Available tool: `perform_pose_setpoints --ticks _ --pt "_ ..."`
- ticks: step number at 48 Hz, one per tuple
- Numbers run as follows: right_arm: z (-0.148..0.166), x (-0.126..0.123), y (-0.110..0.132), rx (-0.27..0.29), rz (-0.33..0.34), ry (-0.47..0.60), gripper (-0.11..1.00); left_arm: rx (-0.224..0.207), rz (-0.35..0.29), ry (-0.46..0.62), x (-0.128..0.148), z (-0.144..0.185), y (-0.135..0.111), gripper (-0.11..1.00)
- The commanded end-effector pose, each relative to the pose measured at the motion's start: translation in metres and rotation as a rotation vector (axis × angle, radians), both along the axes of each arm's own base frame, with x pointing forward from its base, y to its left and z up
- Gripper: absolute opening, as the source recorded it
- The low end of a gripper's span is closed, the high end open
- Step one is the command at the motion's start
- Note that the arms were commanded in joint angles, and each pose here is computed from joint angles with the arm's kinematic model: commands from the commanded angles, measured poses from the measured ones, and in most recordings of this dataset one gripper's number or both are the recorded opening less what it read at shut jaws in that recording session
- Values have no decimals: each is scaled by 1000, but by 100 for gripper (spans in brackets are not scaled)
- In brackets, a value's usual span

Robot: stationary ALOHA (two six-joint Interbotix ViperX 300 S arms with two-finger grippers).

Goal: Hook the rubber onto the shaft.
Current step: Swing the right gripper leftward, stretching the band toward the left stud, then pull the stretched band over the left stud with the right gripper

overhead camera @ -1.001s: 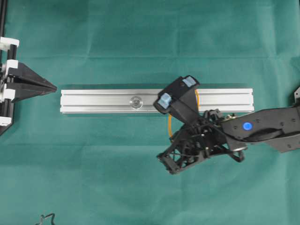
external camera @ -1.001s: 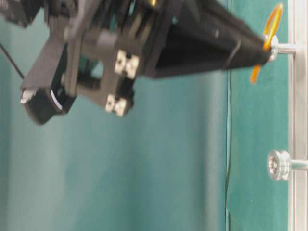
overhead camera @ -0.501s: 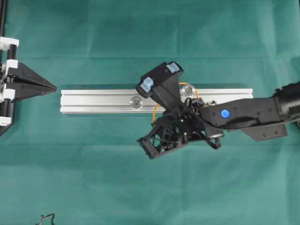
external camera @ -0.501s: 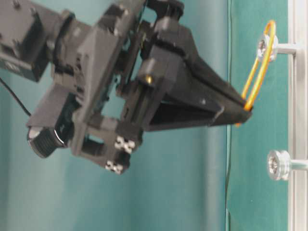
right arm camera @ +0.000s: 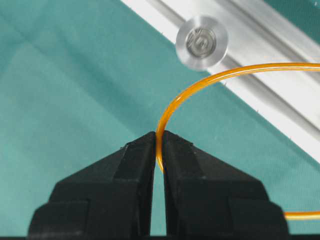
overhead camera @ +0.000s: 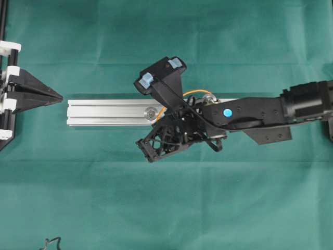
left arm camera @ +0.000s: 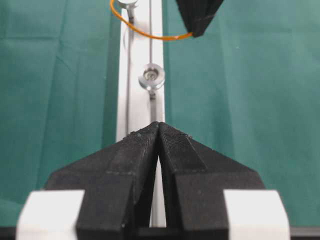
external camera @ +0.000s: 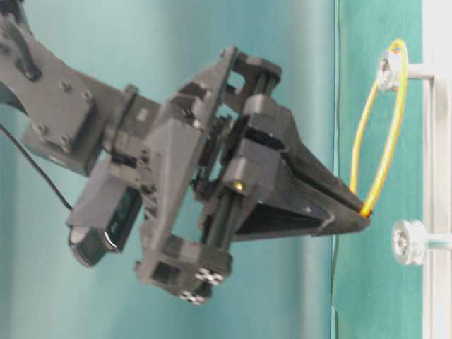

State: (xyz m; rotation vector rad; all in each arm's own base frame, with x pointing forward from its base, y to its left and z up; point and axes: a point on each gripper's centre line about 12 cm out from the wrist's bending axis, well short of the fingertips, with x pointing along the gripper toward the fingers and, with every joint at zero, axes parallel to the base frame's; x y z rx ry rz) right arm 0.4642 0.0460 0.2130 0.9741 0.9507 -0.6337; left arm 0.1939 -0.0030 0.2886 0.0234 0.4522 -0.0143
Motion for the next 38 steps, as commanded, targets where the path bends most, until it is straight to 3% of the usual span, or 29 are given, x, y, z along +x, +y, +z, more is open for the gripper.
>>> perform_pose_setpoints --ticks 1,38 --pt "17 7 -3 1 -1 -58 7 4 -4 -38 3 14 -1 0" --pt "2 34 -32 -25 -23 -118 7 2 -4 -38 3 14 -1 0"
